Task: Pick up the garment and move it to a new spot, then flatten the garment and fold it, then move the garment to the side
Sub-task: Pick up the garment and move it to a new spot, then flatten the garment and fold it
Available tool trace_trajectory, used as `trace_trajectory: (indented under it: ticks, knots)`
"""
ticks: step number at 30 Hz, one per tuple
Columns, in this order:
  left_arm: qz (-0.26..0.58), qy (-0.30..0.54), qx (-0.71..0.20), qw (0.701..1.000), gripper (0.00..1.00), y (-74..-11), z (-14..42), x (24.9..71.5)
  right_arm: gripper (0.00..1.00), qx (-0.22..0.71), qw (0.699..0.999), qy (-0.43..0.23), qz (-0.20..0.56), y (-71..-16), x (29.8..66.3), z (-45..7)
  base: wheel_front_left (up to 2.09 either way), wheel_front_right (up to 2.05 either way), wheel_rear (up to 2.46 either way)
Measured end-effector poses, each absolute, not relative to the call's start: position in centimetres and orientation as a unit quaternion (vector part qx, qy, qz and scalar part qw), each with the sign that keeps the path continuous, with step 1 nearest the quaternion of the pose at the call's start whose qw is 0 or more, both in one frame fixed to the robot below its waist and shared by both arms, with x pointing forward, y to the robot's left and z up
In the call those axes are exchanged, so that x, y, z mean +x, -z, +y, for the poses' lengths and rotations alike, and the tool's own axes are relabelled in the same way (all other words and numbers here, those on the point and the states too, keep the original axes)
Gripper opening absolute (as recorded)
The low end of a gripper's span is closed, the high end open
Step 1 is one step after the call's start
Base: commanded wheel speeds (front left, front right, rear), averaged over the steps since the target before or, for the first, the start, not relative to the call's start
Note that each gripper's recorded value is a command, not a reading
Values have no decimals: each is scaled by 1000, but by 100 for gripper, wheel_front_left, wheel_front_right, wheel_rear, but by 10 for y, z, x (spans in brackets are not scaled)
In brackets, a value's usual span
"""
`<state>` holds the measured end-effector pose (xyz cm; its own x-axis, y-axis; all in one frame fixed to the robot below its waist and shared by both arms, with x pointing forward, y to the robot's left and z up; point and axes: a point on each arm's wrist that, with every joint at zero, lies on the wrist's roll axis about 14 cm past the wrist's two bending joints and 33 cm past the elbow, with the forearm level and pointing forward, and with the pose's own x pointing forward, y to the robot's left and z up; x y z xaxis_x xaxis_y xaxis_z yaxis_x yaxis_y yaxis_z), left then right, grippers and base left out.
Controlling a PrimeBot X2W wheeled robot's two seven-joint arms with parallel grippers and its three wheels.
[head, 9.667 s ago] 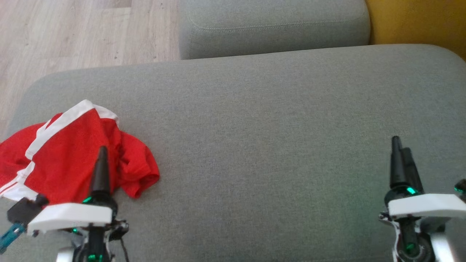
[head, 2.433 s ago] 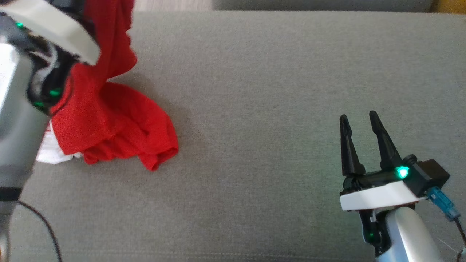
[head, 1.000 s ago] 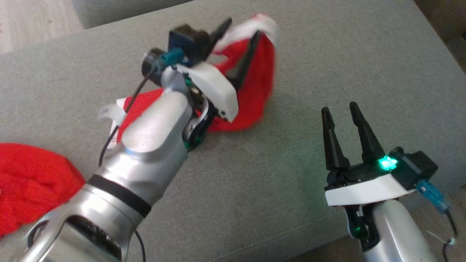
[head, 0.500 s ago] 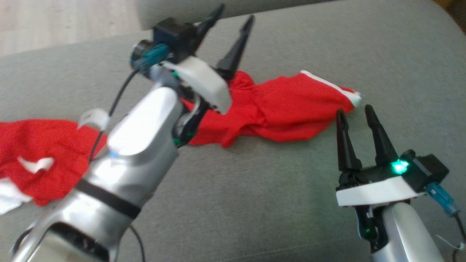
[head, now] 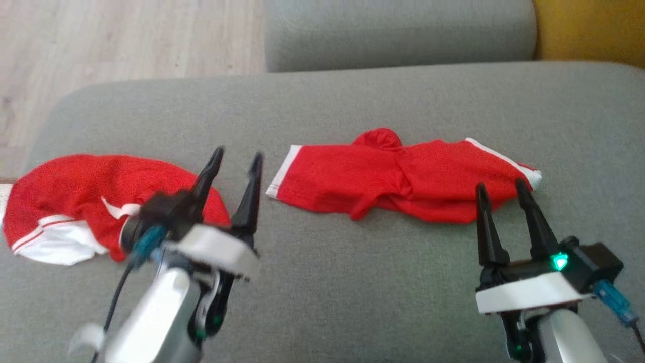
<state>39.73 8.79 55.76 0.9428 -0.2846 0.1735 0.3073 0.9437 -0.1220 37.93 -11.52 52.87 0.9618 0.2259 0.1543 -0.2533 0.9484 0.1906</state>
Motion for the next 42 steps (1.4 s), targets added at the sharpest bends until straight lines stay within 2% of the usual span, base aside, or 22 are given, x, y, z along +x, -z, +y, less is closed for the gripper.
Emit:
trace_trajectory:
  ticks: [4,11,35,42]
  knots:
    - [-84,107,-81,987,100,-553,107,372,100,105,985,-121,-64,-528,374,-116,0,0,0]
    - [-83,91,-79,989,100,-543,111,345,100,99,985,-125,-61,-526,369,-114,0,0,0]
    - [-72,96,-80,989,100,-531,114,337,100,103,985,-130,-52,-520,363,-110,0,0,0]
    - [-62,73,-88,991,100,-525,125,335,100,81,981,-173,-43,-515,369,-82,0,0,0]
